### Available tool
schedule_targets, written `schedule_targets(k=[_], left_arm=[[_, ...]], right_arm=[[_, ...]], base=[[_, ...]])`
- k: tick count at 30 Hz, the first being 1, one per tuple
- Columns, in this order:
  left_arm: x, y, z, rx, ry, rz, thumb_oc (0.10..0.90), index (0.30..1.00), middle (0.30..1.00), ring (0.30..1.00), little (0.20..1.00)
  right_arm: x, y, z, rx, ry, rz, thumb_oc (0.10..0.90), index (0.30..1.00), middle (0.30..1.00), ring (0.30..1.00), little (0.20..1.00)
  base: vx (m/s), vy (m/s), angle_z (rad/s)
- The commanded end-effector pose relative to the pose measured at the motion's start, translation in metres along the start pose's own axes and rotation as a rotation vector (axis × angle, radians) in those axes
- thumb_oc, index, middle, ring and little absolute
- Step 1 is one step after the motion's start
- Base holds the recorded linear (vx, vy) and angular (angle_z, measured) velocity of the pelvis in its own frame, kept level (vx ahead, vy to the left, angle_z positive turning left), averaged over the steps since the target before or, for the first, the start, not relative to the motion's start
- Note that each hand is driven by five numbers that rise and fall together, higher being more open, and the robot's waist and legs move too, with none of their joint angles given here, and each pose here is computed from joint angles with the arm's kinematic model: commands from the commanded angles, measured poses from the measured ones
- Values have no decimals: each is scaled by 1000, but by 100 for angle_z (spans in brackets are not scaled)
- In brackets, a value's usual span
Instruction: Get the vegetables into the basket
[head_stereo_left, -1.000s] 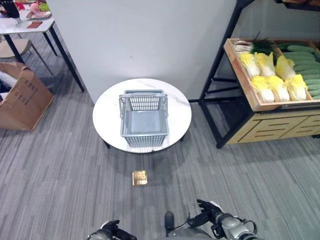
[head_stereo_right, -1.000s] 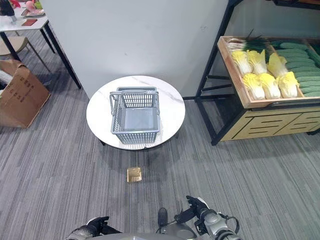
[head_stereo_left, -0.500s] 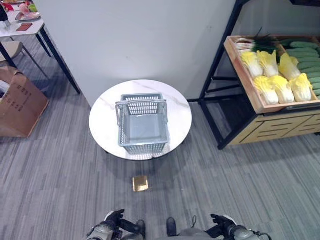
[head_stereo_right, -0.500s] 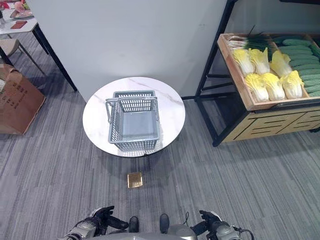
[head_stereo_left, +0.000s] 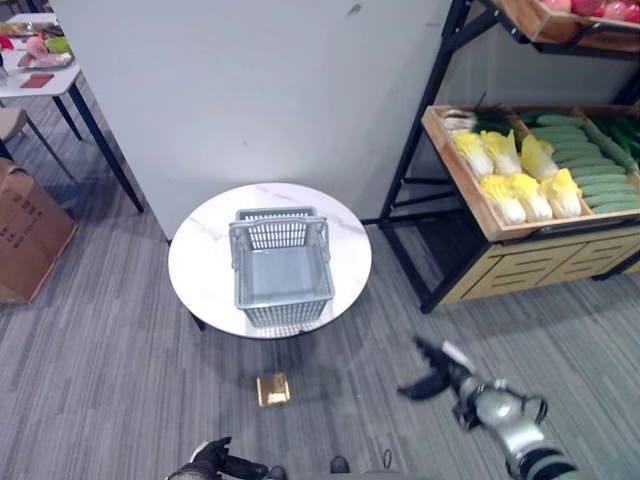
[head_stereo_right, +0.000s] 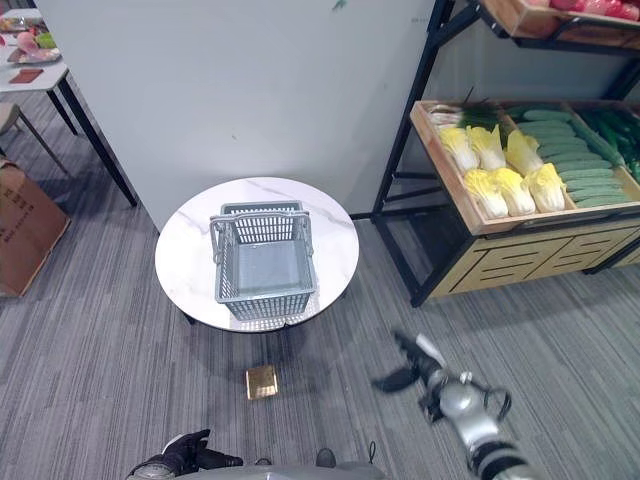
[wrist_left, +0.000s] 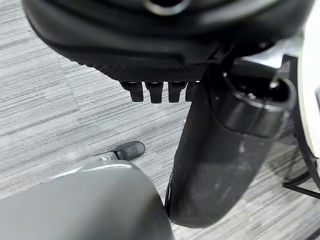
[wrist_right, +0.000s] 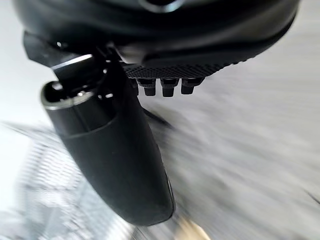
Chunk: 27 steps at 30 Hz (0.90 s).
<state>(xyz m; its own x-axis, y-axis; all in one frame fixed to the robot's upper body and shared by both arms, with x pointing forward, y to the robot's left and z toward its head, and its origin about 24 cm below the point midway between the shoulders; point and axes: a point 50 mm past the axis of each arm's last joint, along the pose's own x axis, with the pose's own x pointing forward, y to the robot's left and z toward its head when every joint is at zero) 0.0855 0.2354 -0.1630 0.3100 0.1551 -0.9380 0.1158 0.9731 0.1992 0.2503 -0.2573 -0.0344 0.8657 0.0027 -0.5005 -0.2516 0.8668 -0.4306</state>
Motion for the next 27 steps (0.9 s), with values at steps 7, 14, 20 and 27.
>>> schedule_targets(k=[7, 14, 20, 27], left_arm=[[-2, 0, -21, 45, 98, -12, 900, 1000, 1000, 1000, 1000], [-2, -2, -19, 24, 84, -13, 900, 1000, 1000, 1000, 1000], [-1, 14, -4, -2, 48, 36, 900, 1000, 1000, 1000, 1000], [-1, 30, 9, -36, 22, 76, 900, 1000, 1000, 1000, 1000]], right_arm=[[0, -51, 154, -42, -561, -110, 900, 1000, 1000, 1000, 1000], [-12, -48, 244, -173, -803, -65, 900, 1000, 1000, 1000, 1000], [-32, -84, 308, -265, -897, -183, 900, 1000, 1000, 1000, 1000], [-38, -104, 354, -302, -882, -268, 900, 1000, 1000, 1000, 1000]], base=[[2, 11, -3], [-13, -4, 0], [-123, -50, 24], [-61, -34, 29]])
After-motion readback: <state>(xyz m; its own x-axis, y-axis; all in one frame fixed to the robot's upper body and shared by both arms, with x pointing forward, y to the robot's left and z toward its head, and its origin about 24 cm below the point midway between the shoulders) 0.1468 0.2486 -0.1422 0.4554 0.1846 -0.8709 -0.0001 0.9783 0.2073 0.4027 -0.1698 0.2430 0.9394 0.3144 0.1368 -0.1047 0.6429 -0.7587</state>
